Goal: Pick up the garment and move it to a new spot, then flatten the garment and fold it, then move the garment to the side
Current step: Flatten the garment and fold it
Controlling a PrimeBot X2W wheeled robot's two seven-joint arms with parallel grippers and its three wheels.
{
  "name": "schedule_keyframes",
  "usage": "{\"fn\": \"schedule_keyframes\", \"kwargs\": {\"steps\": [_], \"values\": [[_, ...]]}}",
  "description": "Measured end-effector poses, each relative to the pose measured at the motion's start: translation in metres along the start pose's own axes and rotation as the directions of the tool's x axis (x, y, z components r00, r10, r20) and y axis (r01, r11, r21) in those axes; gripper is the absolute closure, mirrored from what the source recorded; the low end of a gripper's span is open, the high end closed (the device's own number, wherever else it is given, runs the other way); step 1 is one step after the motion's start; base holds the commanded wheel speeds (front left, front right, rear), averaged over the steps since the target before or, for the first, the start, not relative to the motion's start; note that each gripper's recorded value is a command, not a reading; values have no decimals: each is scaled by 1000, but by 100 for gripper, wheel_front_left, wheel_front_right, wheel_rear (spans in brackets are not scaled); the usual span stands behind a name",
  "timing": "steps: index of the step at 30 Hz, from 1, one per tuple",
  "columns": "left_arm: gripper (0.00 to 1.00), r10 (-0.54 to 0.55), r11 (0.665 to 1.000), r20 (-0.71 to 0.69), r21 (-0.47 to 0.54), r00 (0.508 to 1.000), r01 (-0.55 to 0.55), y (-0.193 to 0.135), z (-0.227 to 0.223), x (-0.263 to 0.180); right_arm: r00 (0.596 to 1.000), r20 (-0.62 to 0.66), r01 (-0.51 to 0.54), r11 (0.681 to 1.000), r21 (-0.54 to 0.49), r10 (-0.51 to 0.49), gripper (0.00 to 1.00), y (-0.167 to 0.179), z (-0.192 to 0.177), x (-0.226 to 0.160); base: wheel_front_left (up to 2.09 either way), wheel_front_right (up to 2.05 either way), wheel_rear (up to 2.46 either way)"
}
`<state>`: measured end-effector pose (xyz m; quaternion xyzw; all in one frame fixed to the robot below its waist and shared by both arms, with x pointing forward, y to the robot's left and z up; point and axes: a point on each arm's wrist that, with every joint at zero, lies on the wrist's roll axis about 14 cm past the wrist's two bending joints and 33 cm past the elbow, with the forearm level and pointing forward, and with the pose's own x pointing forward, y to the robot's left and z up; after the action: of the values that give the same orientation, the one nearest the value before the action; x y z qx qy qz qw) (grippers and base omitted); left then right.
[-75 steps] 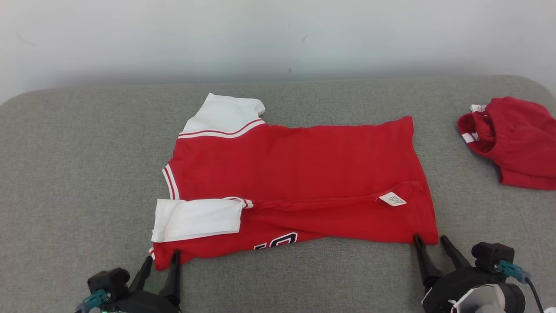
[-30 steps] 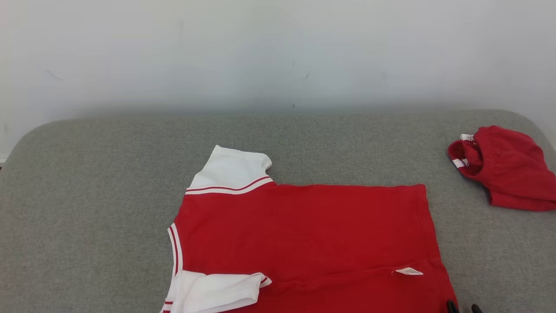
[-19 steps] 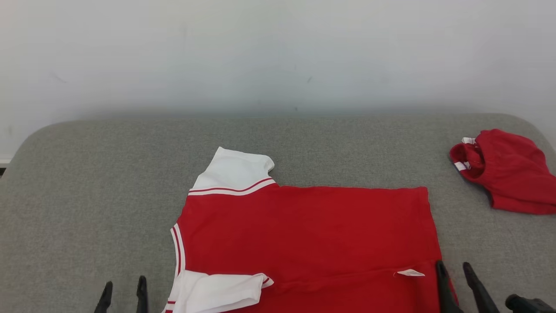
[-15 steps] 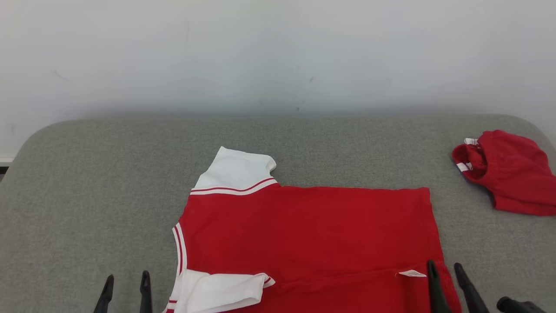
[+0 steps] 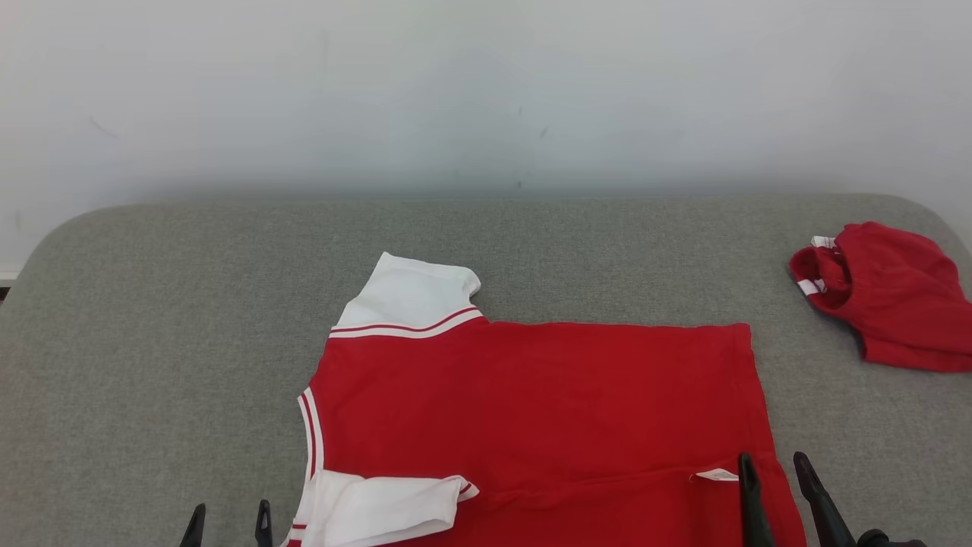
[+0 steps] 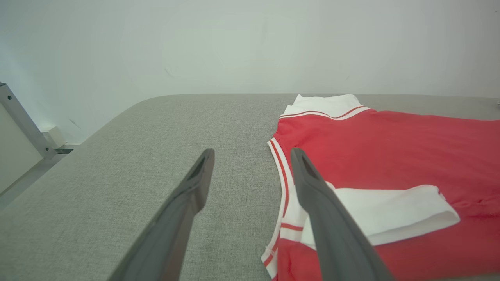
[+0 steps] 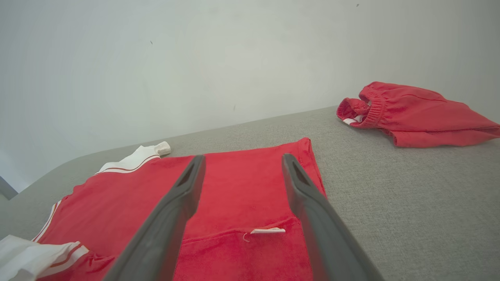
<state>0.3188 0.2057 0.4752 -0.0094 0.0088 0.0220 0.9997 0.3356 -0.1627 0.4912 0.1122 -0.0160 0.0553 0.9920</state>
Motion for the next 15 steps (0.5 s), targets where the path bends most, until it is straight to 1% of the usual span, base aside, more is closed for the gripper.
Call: {"fn": "schedule_keyframes", "kwargs": {"steps": [4, 7, 12, 15], "values": [[0, -4, 1000, -14, -6, 1000, 4, 0, -4, 3, 1000, 6, 14, 1000, -5, -13, 0, -3, 2, 1, 0, 0, 0], [0, -38, 999, 5, 3, 999, 38, -7, 1, 15, 999, 40, 10, 1000, -8, -9, 0, -3, 12, 10, 0, 0, 0], [0, -105, 994, 35, 25, 994, 104, -17, 13, 51, 995, 96, -11, 1000, -20, 12, 0, 1, 29, 33, 0, 0, 0], [0, -138, 990, 29, 34, 990, 137, -20, 15, 81, 996, 92, -8, 1000, -11, 9, 0, -3, 28, 49, 0, 0, 0]]}}
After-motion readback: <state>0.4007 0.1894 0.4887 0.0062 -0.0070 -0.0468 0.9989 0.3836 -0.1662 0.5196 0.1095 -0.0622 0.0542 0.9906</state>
